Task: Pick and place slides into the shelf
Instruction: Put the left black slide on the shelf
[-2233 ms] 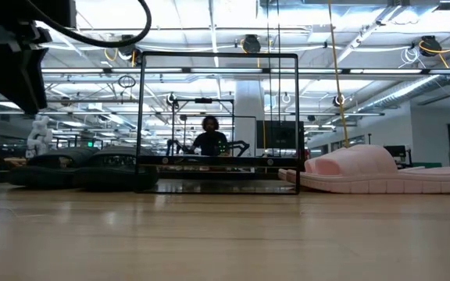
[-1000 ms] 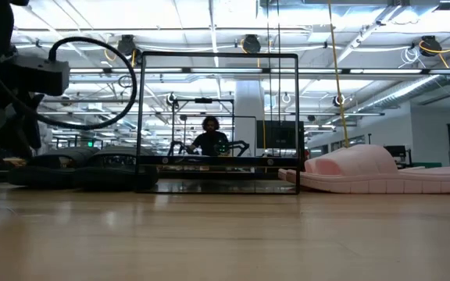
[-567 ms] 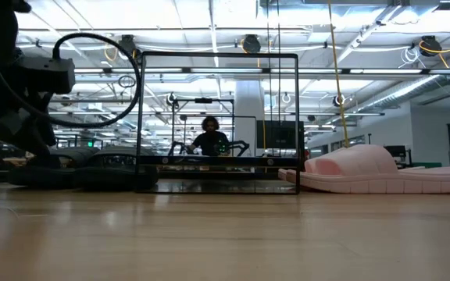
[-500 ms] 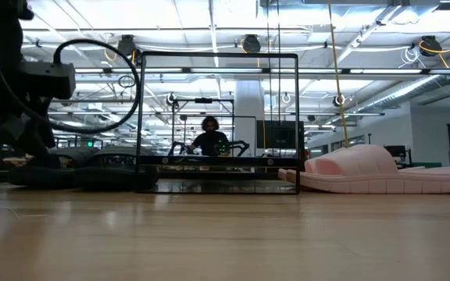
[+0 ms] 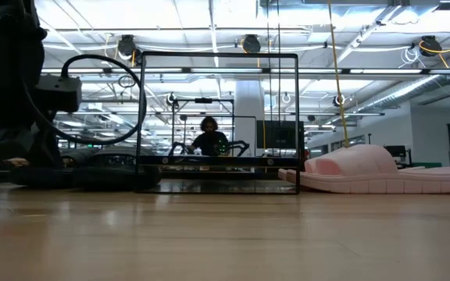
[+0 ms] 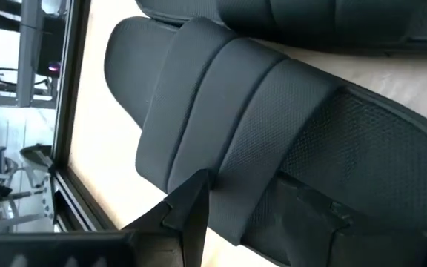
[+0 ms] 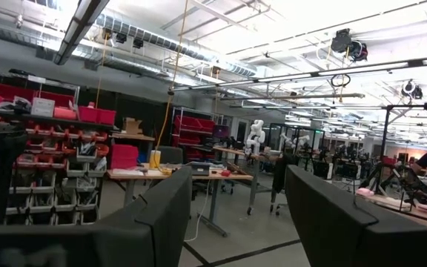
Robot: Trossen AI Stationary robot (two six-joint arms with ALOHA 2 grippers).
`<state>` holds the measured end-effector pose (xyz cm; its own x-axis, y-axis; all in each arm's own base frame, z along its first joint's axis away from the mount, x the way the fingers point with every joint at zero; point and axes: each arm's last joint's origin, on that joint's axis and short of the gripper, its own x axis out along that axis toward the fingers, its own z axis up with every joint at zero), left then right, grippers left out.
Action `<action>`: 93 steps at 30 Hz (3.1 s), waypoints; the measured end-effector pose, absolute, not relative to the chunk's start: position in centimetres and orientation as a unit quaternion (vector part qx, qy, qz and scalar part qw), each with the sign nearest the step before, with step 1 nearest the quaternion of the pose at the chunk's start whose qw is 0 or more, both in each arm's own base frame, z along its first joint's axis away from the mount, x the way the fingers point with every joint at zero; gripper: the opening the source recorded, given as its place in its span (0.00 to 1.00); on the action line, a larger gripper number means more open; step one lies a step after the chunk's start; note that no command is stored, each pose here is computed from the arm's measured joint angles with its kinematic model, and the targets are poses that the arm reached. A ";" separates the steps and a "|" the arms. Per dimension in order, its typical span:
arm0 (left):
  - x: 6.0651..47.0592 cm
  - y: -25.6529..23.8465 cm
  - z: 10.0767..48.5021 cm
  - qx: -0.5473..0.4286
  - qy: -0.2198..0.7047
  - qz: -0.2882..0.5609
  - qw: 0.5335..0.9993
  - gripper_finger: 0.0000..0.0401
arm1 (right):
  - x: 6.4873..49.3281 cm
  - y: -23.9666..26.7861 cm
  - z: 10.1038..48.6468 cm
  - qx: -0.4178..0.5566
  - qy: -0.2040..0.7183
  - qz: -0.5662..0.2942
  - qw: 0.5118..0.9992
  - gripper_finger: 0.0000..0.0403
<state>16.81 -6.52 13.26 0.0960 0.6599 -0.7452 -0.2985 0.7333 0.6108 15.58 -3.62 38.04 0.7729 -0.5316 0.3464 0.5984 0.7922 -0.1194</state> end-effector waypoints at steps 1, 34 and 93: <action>16.8 -6.4 13.3 0.153 0.586 0.332 0.723 0.37 | 15.6 -3.6 38.0 -0.112 -0.149 -0.302 0.935 0.52; 16.1 -5.1 15.4 0.100 0.607 0.440 0.654 0.00 | 15.6 -3.6 38.0 -0.101 -0.152 -0.301 0.936 0.52; 23.2 -4.5 39.7 0.445 0.357 0.392 0.722 0.00 | 24.6 -10.9 38.2 0.228 -0.117 0.163 0.953 0.52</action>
